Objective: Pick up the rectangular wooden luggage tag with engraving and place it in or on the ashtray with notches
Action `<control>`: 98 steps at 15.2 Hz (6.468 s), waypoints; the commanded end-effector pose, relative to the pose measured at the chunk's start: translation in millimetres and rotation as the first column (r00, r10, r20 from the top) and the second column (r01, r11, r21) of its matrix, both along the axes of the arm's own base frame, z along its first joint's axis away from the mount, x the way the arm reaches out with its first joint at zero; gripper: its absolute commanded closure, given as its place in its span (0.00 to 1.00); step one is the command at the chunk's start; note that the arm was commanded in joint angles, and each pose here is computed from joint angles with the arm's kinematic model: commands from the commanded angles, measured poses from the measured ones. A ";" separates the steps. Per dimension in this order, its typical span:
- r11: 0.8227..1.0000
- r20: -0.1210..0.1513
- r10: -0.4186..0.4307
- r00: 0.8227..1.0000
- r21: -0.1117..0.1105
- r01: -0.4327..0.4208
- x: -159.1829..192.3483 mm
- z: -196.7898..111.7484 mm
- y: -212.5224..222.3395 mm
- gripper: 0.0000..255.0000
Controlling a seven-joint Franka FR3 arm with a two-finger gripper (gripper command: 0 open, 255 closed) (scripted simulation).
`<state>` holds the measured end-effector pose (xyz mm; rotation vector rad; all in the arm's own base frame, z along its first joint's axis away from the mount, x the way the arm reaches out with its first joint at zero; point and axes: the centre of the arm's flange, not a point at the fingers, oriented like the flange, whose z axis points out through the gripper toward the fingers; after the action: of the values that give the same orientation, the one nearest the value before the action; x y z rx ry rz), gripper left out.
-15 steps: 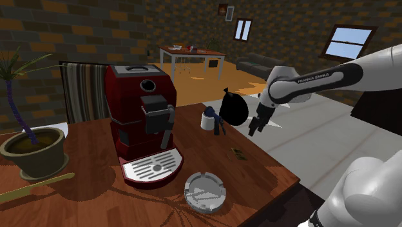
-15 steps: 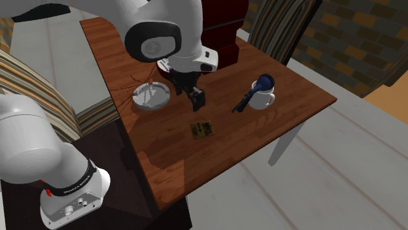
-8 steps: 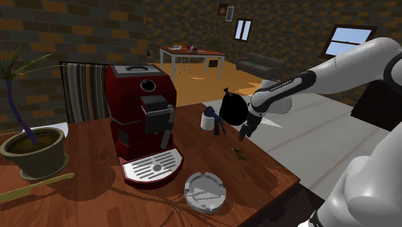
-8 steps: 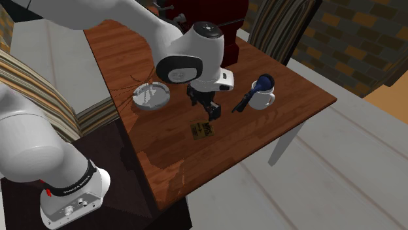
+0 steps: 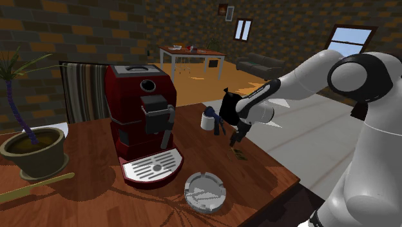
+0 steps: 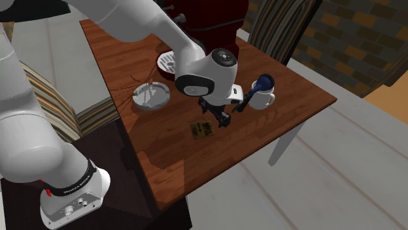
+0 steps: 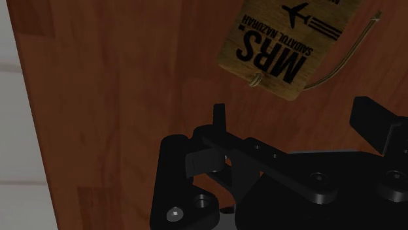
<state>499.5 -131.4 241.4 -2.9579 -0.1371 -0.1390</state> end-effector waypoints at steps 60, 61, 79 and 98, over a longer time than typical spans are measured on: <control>1.000 0.002 0.001 1.000 0.001 -0.001 -42.3 78.8 225.2 1.00; 1.000 0.002 0.001 1.000 0.001 -0.001 -45.0 79.5 238.1 1.00; 1.000 0.002 0.001 1.000 0.001 -0.001 -63.0 20.2 322.6 1.00; 1.000 0.002 0.001 1.000 0.001 -0.001 -64.2 11.1 320.2 0.00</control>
<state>435.1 189.2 245.5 -2.9564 -0.1383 -0.1415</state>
